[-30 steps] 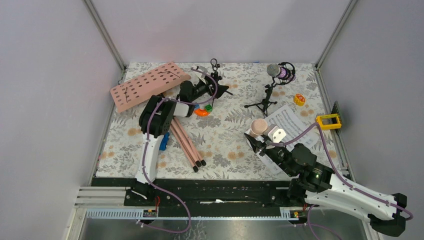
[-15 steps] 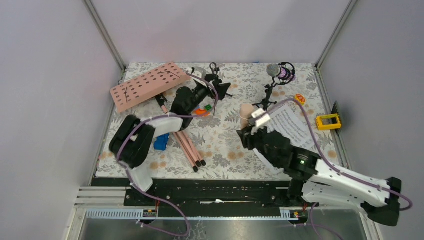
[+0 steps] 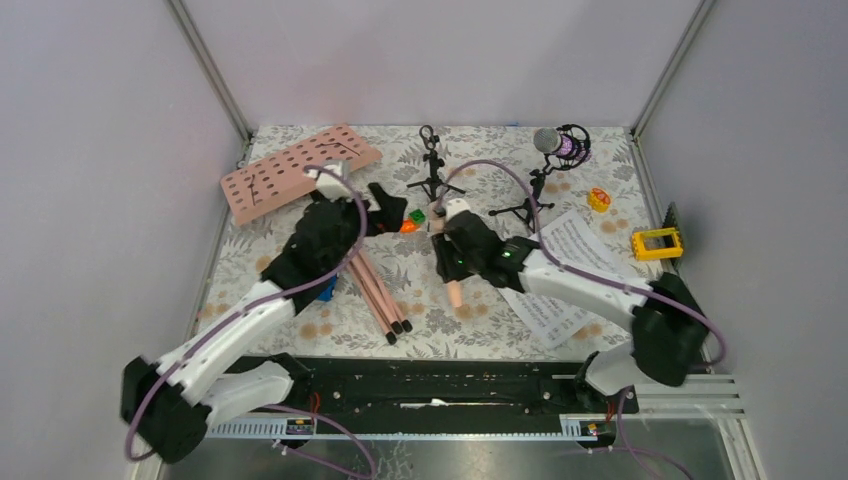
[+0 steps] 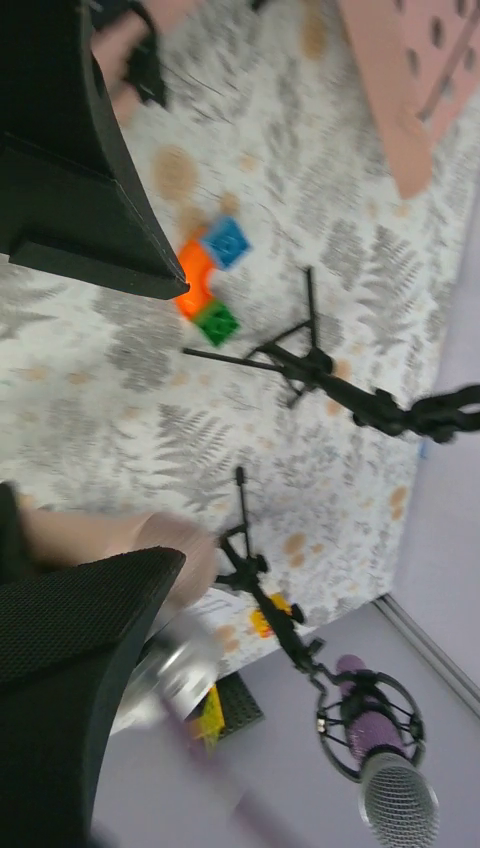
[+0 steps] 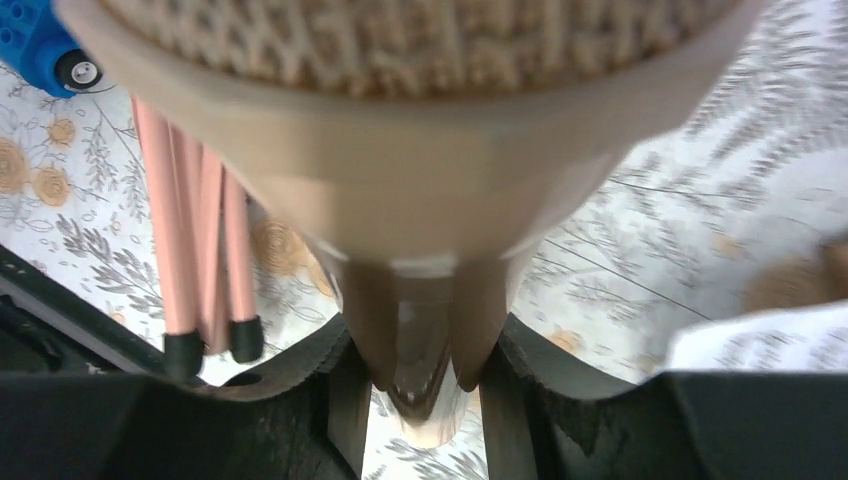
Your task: Pack up the instrument practice props
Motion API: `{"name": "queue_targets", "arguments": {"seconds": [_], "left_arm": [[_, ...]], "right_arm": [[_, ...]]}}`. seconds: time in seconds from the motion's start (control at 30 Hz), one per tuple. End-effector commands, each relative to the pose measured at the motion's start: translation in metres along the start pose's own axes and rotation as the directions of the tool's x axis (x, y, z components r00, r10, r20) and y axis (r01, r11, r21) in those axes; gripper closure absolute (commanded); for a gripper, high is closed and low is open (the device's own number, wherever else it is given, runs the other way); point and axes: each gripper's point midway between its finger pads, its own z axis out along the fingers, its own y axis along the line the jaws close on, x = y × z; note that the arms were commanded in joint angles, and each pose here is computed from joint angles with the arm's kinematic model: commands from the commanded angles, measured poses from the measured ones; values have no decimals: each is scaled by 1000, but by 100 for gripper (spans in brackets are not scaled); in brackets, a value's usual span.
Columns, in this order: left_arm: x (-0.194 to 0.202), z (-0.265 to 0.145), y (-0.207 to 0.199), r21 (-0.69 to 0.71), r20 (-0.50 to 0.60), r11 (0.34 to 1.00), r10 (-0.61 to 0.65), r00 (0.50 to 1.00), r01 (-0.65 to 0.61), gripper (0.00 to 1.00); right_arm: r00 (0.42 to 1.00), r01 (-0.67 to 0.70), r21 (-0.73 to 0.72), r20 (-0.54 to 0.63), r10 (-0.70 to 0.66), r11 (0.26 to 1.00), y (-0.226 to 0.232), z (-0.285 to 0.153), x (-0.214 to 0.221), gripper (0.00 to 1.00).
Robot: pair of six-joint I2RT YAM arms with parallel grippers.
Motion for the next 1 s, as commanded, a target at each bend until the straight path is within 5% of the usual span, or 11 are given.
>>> {"name": "queue_targets", "arguments": {"seconds": [0.0,0.23,0.43,0.57,0.97], "left_arm": [[24,-59,25,-81,-146,997,-4,989,-8,1],[-4,-122,68,-225,-105,958,156,982,-176,1],[1,-132,79,-242,-80,951,177,981,-191,1],[7,-124,82,-254,-119,941,198,973,-222,1],[10,-124,82,-254,-134,941,195,972,-224,1]], "right_arm": [[991,-129,-114,-41,125,985,41,30,-19,77],[946,-318,-88,-94,310,944,52,94,-10,72],[926,-357,-52,-148,346,933,55,135,5,60],[915,-395,-52,-117,387,917,53,143,8,44],[942,-333,-72,-62,329,940,49,105,-15,27]]}}
